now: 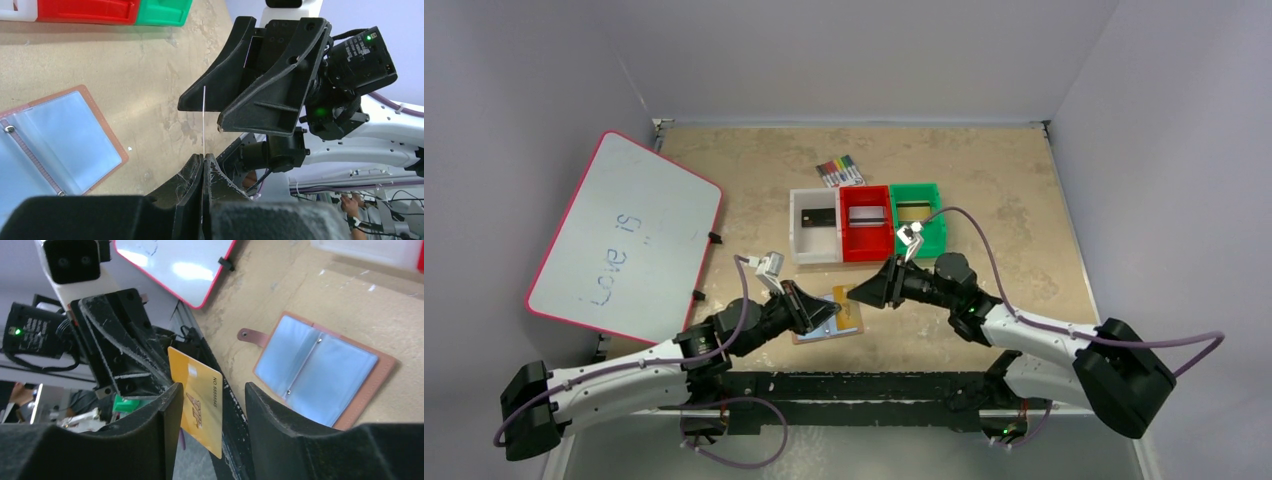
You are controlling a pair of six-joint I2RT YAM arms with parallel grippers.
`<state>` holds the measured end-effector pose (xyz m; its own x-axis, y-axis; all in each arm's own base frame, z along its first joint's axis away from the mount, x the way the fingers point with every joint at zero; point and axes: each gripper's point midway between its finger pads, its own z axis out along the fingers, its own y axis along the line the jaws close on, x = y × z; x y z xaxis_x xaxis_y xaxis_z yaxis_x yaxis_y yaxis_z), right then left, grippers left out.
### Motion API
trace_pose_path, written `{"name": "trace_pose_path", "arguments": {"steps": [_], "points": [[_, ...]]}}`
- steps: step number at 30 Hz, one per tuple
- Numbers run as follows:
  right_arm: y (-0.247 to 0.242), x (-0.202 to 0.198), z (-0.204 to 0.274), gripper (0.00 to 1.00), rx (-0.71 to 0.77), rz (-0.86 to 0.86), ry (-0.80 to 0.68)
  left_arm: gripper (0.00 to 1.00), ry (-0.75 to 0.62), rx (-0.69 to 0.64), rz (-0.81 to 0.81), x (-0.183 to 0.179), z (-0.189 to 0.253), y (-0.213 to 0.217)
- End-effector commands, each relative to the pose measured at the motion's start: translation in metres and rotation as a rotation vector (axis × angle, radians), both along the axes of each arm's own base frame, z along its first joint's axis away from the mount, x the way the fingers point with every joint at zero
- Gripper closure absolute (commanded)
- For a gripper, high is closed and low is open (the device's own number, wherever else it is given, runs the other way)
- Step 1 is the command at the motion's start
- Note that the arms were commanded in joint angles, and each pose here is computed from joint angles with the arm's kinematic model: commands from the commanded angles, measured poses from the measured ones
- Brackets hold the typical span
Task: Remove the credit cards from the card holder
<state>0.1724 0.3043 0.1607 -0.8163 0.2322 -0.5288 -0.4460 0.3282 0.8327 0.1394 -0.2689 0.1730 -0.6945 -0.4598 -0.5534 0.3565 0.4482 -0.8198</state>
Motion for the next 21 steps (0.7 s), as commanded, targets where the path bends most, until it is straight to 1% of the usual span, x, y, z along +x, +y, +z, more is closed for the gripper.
{"name": "trace_pose_path", "arguments": {"steps": [1,3,9,12,15,21], "points": [[0.006,-0.018,0.035,0.51,0.159,0.132,-0.079,1.00,-0.071,-0.084,-0.038,-0.002,0.033,-0.007],[0.005,-0.018,0.036,0.57,0.167,0.135,-0.075,1.00,-0.069,-0.081,-0.030,-0.002,0.032,-0.005],[0.001,-0.024,0.040,0.64,0.184,0.161,-0.092,1.00,-0.070,-0.089,0.001,0.000,0.032,0.002],[0.003,-0.032,0.046,0.66,0.207,0.213,-0.107,1.00,-0.071,-0.097,0.013,0.001,0.032,0.005],[0.005,-0.039,0.052,0.72,0.234,0.267,-0.119,1.00,-0.075,-0.101,0.011,0.001,0.034,0.005],[0.004,-0.038,0.051,0.83,0.244,0.258,-0.113,1.00,-0.075,-0.102,0.011,0.001,0.034,0.005]]}}
